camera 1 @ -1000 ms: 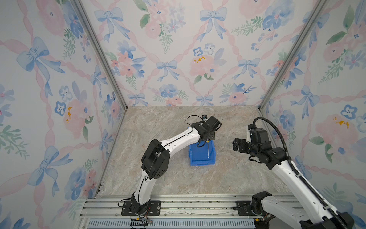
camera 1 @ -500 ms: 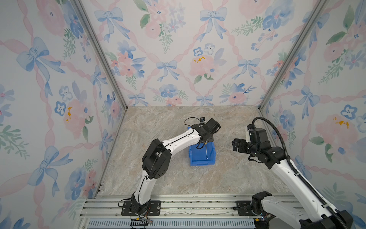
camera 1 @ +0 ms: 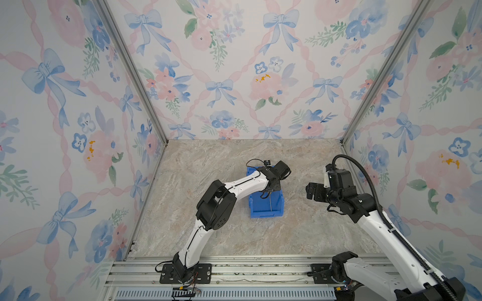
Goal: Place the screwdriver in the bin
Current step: 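Lower the screwdriver upright into the blue bin with the left gripper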
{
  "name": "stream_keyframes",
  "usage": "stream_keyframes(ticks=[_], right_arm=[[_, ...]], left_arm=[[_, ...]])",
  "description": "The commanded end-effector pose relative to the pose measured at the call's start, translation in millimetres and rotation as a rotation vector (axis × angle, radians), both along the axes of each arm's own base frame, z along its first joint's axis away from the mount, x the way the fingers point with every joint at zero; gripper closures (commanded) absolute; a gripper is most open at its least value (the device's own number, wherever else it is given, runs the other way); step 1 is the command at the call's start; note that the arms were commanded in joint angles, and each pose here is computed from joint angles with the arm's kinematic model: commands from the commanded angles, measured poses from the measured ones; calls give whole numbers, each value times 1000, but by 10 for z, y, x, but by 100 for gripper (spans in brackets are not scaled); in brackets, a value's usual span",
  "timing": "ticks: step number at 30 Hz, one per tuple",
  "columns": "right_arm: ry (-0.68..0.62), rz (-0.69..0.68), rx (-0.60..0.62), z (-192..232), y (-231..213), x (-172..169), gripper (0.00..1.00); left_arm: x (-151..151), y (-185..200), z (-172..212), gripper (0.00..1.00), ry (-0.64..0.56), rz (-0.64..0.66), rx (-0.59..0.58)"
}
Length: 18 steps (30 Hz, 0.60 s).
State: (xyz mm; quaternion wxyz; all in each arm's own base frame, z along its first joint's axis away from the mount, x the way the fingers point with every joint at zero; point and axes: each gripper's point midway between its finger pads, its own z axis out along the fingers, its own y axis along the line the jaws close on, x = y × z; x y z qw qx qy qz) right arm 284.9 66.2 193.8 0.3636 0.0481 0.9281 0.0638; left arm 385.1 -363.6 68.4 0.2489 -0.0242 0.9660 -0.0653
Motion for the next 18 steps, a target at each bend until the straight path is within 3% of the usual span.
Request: stream_keyframes(ticks=[1,12,18], right_arm=[[13,6,0,-49,-19,-30,3],[5,10,3,-33,-15,-36,3],[-6,7,4,-2,-26,-49,3]], left_arm=[[60,54,-99,100,-2,32,22],[24,80,-291,100,38,52,28],[17,137,-163,100,11,66,29]])
